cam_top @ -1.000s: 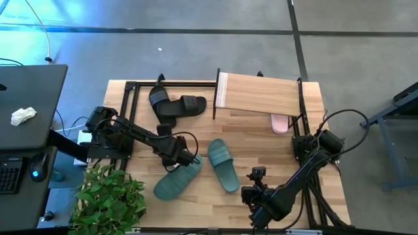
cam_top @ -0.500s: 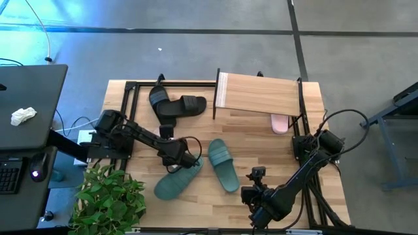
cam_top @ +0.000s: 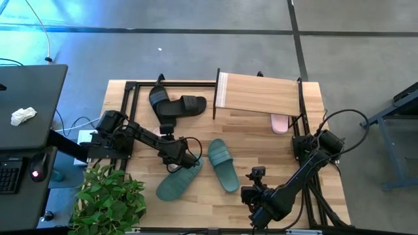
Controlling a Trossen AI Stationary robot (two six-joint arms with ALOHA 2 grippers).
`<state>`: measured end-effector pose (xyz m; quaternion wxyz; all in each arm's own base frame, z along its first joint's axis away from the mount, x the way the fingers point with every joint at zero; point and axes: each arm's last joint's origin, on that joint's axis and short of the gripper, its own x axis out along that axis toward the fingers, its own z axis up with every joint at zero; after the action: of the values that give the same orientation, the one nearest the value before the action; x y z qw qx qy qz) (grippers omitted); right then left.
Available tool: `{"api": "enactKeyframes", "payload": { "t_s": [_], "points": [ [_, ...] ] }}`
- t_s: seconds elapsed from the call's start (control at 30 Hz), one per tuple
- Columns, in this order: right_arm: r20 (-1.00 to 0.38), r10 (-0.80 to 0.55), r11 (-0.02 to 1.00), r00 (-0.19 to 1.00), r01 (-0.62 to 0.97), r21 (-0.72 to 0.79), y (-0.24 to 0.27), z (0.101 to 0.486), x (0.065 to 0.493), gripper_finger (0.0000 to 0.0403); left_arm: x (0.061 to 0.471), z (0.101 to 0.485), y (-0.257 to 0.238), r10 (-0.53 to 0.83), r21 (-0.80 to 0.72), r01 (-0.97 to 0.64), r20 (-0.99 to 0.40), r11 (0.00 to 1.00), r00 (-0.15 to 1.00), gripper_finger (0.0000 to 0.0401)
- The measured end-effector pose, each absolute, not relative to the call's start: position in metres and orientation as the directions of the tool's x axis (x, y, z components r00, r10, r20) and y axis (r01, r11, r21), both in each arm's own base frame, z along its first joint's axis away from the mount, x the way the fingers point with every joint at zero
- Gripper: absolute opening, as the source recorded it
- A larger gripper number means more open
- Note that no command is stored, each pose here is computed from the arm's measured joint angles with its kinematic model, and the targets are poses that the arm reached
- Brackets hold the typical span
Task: Pick and place slides into the shelf
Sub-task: Put the left pink slides under the shelf
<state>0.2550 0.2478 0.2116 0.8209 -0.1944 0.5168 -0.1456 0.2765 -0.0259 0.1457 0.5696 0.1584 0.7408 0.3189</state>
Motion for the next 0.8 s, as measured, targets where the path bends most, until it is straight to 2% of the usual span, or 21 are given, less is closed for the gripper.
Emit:
{"api": "enactKeyframes", "payload": {
  "t_s": [0.1,0.4,0.6,0.8],
  "points": [
    [-0.782,-0.448,0.877,0.433,0.041,-0.480,0.248,0.212,0.255,0.0270,0.276,0.148,-0.026,0.605,0.665,-0.131,-0.732,0.736,-0.314,0.0020],
    [-0.761,-0.468,0.864,0.450,0.051,-0.501,0.247,0.213,0.256,0.0270,0.282,0.186,-0.041,0.670,0.727,-0.083,-0.665,0.681,-0.331,0.0005],
    [-0.761,-0.469,0.863,0.448,0.050,-0.503,0.247,0.213,0.255,0.0270,0.295,0.211,-0.049,0.694,0.727,-0.124,-0.684,0.676,-0.226,0.0004],
    [-0.762,-0.465,0.866,0.450,0.052,-0.497,0.247,0.212,0.256,0.0270,0.303,0.221,-0.046,0.730,0.750,-0.138,-0.661,0.647,-0.174,0.0002]
  ]
}}
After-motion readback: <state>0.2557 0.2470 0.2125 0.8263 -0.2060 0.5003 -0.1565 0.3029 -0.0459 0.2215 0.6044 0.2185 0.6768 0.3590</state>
